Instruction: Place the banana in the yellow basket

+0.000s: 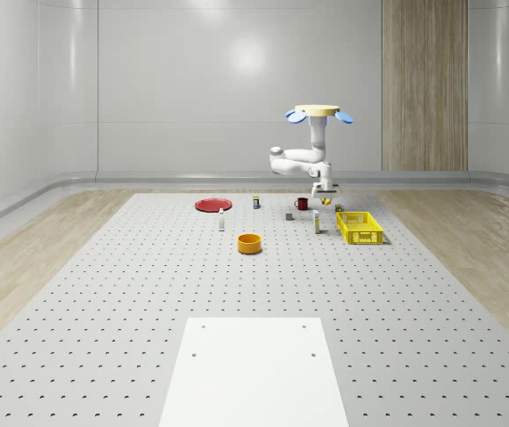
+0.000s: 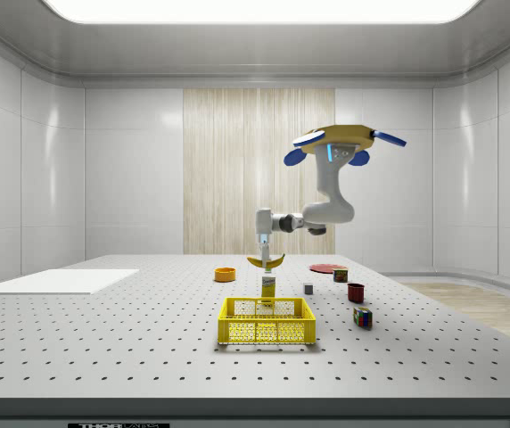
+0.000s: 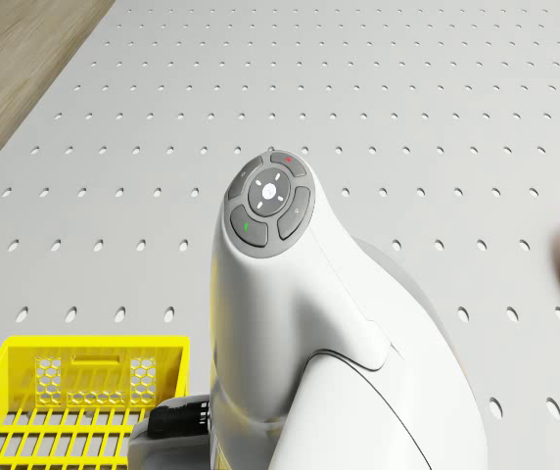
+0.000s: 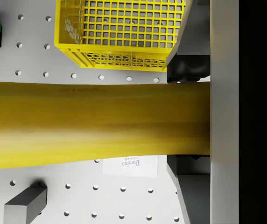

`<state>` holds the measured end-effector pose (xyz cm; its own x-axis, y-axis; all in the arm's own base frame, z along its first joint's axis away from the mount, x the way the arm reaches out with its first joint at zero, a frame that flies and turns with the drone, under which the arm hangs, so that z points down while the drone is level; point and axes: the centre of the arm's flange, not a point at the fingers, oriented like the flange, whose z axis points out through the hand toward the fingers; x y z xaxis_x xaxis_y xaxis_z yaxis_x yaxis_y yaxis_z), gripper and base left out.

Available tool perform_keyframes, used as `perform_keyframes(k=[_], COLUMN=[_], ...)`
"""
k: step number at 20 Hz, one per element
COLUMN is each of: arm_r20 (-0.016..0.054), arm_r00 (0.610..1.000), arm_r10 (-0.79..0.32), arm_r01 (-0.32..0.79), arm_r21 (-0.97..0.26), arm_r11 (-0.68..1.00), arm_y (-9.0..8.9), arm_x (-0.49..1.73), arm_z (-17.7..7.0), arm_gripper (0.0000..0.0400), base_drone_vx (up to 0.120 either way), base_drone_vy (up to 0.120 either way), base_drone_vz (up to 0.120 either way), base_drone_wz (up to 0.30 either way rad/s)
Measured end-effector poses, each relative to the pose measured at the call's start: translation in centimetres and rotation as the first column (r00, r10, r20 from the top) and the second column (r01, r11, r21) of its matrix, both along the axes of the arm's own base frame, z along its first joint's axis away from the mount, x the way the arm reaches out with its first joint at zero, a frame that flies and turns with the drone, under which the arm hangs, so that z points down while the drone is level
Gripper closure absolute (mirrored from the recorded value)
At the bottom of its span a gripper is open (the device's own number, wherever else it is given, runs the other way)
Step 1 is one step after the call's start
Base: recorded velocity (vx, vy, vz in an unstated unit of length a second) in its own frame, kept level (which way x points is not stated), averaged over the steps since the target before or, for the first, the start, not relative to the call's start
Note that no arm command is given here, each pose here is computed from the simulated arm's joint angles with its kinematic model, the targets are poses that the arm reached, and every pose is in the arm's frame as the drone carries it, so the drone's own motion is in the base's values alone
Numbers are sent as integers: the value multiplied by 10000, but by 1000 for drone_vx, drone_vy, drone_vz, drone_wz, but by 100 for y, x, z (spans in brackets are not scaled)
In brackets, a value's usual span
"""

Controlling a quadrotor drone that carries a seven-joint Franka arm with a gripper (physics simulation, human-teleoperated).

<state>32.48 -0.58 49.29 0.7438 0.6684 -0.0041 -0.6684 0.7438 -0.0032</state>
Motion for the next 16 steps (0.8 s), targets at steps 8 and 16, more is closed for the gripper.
perform_keyframes(k=[8, 16], arm_r20=[0, 0], arm_r00=[10000, 10000], arm_r10=[-2, -4], arm_r01=[2, 4], arm_r21=[0, 0], arm_r11=[10000, 10000], arm_y=[0, 0], arm_x=[0, 0], arm_z=[0, 0], arm_gripper=[207, 207], base_drone_vx=[0, 0], base_drone_vy=[120, 120], base_drone_vz=[-75, -45], base_drone_wz=[0, 0])
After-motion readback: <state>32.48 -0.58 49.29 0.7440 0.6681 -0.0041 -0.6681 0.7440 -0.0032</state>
